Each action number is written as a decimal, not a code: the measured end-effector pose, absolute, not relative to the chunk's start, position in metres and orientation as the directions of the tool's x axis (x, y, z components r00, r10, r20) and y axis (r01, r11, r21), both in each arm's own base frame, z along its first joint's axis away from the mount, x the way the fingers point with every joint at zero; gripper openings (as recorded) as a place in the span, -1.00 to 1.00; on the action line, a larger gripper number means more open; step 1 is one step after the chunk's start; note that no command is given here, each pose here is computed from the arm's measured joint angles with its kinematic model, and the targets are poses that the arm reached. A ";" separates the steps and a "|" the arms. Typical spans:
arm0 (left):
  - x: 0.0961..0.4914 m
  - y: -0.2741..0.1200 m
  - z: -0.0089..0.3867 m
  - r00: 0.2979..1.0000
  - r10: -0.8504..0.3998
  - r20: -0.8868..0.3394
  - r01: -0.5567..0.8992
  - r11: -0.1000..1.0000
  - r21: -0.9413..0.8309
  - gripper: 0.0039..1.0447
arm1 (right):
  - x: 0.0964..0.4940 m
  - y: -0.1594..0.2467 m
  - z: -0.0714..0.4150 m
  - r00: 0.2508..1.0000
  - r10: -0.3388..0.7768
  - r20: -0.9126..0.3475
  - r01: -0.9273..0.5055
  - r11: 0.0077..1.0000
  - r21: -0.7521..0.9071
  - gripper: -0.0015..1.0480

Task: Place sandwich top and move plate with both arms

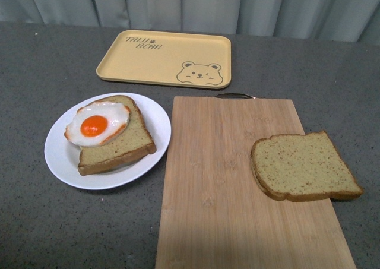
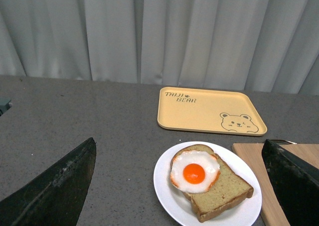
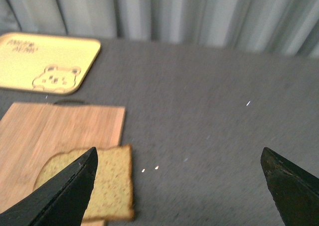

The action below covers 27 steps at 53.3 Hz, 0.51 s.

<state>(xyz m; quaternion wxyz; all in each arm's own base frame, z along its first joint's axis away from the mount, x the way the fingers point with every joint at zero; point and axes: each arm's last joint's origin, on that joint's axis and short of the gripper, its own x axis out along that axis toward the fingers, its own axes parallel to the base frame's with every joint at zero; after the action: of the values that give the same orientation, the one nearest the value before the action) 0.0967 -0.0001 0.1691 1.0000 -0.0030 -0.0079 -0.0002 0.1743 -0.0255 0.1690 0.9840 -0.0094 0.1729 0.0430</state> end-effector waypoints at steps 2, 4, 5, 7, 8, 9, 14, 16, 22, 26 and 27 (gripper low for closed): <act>0.097 0.000 0.169 1.000 0.000 0.016 0.000 1.000 -0.006 0.88 | 0.183 -0.029 0.163 0.904 0.117 -0.411 -0.111 0.993 0.040 0.82; 0.097 0.000 0.169 1.000 0.000 0.016 0.000 1.000 -0.006 0.88 | 0.193 -0.035 0.154 0.861 0.158 -0.483 -0.124 0.987 0.104 0.82; 0.097 0.000 0.169 1.000 0.000 0.016 0.000 1.000 -0.006 0.88 | 0.195 -0.036 0.152 0.849 0.170 -0.500 -0.127 0.985 0.119 0.82; 0.097 0.000 0.169 1.000 0.000 0.016 0.000 1.000 -0.006 0.88 | 0.204 -0.041 0.144 0.799 0.215 -0.561 -0.133 0.974 0.184 0.82; 0.097 0.000 0.169 1.000 0.000 0.016 0.000 1.000 -0.006 0.88 | 0.206 -0.042 0.142 0.788 0.226 -0.573 -0.132 0.971 0.201 0.82; 0.097 0.000 0.169 1.000 0.000 0.016 0.000 1.000 -0.006 0.88 | 0.210 -0.044 0.138 0.766 0.245 -0.594 -0.129 0.964 0.231 0.82; 0.097 0.000 0.169 1.000 -0.001 0.016 0.001 1.000 -0.006 0.88 | 0.225 -0.051 0.127 0.689 0.317 -0.651 -0.113 0.935 0.336 0.82; 0.097 0.000 0.169 1.000 -0.001 0.016 0.001 1.000 -0.006 0.88 | 0.231 -0.052 0.124 0.670 0.342 -0.659 -0.107 0.923 0.370 0.82; 0.097 0.000 0.169 1.000 -0.001 0.016 0.001 1.000 -0.006 0.88 | 0.245 -0.054 0.112 0.604 0.375 -0.703 -0.071 0.904 0.421 0.82; 0.097 0.000 0.169 1.000 0.000 0.016 0.000 1.000 -0.006 0.88 | 0.252 -0.055 0.101 0.554 0.414 -0.722 -0.053 0.883 0.466 0.82; 0.097 0.000 0.169 1.000 0.000 0.016 0.000 1.000 -0.006 0.88 | 0.254 -0.055 0.098 0.539 0.425 -0.727 -0.048 0.877 0.478 0.82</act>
<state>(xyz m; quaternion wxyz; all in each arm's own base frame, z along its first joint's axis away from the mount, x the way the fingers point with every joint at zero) 0.0967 -0.0001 0.1691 1.0000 -0.0030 -0.0079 -0.0002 0.2540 -0.0554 0.0980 0.8528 0.2052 0.4598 0.1388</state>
